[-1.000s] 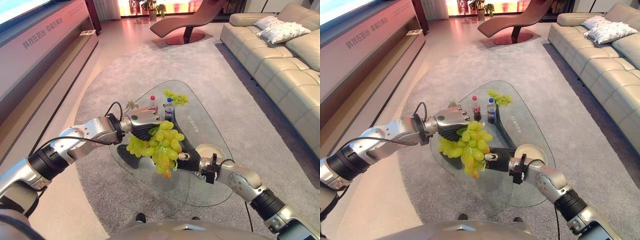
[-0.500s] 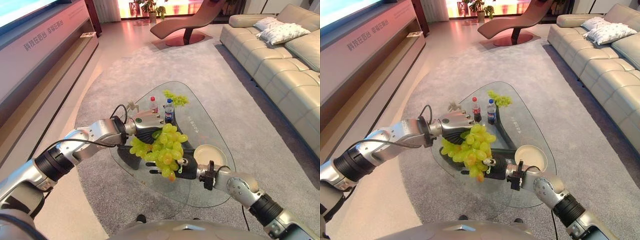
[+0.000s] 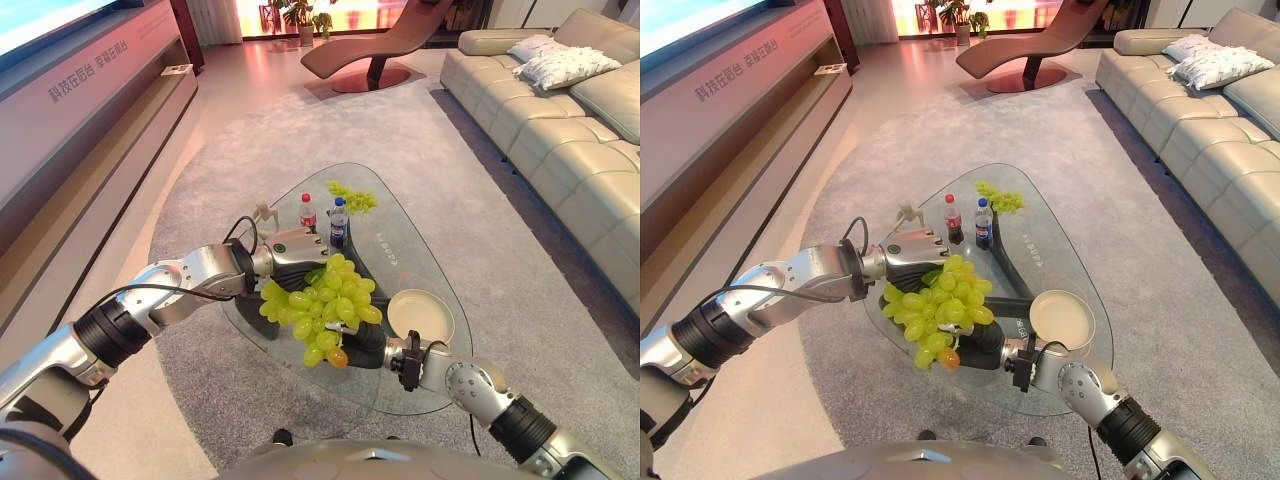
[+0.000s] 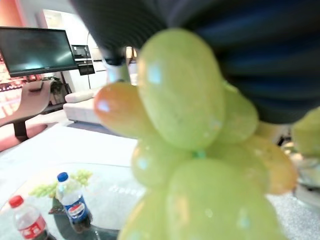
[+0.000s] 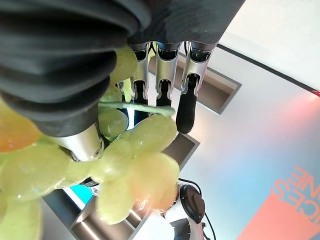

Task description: Pick up fruits into the plate

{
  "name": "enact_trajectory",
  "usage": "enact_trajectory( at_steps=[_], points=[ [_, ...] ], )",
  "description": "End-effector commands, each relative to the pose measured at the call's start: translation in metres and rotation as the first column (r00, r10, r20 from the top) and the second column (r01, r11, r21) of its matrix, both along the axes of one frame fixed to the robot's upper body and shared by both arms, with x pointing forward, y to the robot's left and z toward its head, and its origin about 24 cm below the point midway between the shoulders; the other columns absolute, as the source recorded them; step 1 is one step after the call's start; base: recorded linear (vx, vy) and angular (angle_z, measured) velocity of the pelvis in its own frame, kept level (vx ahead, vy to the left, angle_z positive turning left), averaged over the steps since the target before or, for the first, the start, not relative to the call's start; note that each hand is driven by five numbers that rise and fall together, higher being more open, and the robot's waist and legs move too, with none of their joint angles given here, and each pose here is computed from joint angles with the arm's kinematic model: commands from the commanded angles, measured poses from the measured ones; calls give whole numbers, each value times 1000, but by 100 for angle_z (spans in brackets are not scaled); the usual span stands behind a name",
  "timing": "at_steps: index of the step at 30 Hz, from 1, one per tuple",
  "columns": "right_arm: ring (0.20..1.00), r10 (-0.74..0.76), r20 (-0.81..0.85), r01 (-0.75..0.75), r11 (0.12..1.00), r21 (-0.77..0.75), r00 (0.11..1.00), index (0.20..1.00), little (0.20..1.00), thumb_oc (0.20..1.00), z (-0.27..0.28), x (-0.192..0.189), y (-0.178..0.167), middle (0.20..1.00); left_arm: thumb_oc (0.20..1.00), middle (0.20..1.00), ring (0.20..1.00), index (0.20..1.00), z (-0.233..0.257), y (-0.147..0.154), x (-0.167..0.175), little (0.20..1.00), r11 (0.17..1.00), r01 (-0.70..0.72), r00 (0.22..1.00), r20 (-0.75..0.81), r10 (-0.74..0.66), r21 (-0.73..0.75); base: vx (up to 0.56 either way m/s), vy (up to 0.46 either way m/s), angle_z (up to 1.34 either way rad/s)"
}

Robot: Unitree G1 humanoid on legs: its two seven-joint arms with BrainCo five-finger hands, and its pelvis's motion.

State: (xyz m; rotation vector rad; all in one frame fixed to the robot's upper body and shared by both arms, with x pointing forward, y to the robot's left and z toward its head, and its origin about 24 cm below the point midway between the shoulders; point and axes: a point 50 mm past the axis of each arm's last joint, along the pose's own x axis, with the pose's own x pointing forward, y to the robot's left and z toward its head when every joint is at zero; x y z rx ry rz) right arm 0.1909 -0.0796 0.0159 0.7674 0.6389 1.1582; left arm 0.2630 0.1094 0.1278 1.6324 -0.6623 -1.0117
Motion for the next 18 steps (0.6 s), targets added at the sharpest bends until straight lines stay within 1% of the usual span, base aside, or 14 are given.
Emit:
enact_trajectory(
  at_steps=[1,13,17,18],
  points=[
    [200,21,142,-51,977,207,990,200,200,200,47,11,24,200,200,200,200,200,17,-7,9,200,1000,27,997,78,-26,-12,0,0,0],
    [200,1,125,-27,978,209,992,200,200,200,44,11,23,200,200,200,200,200,17,-6,9,200,1000,20,997,75,-18,-20,0,0,0],
    [200,-24,158,-2,987,162,987,200,200,200,41,14,19,200,200,200,200,200,16,-4,10,200,1000,-1,998,68,3,-29,0,0,0],
    [200,-29,169,3,989,150,985,200,200,200,40,15,18,200,357,357,357,357,15,-4,11,357,1000,-7,998,66,9,-31,0,0,0]
  ],
)
